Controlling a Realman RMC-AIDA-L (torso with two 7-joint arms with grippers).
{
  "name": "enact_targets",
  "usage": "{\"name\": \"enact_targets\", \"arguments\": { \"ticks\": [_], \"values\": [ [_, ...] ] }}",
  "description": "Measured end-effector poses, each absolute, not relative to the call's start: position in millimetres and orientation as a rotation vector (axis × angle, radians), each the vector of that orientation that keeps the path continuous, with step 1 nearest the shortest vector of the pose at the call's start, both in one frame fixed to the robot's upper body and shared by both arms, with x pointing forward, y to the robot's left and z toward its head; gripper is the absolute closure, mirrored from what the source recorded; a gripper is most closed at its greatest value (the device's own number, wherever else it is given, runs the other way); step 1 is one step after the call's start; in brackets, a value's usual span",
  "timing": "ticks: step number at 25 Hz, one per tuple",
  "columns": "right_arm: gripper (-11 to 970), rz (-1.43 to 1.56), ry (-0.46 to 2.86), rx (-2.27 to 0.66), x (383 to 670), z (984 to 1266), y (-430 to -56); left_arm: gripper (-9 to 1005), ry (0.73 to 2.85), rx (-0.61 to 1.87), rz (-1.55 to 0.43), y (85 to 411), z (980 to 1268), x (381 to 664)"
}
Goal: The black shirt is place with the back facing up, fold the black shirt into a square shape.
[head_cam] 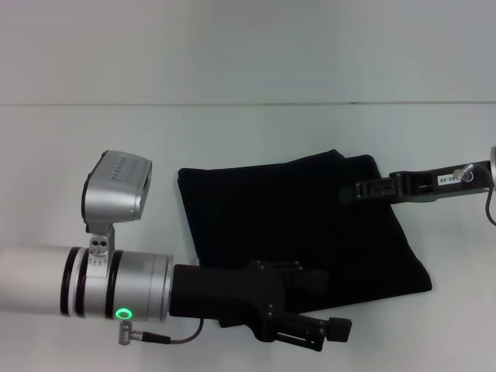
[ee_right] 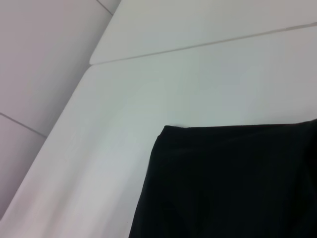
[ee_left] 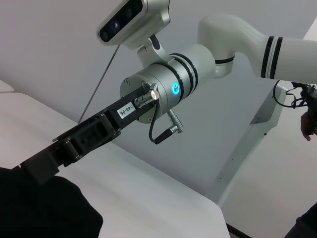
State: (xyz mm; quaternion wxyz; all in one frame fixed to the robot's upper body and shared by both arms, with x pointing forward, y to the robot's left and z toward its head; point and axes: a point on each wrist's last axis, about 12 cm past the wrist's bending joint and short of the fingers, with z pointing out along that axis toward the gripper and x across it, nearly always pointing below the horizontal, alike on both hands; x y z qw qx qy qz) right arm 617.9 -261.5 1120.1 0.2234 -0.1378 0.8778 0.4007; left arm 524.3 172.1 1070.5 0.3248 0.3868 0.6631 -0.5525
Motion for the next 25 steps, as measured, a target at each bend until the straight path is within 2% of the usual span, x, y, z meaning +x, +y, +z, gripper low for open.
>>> {"name": "enact_targets", "arguments": {
  "ticks": [15, 25],
  "values": [
    [145, 1.182, 2.43, -0.444, 610, 1113, -238, 46, 1.751, 0.999, -1.443, 170, 1069, 525],
    [147, 1.087, 2.465, -0.433, 608, 1095, -230, 46, 1.767, 0.988, -1.437, 169, 1066, 525]
  ]
}}
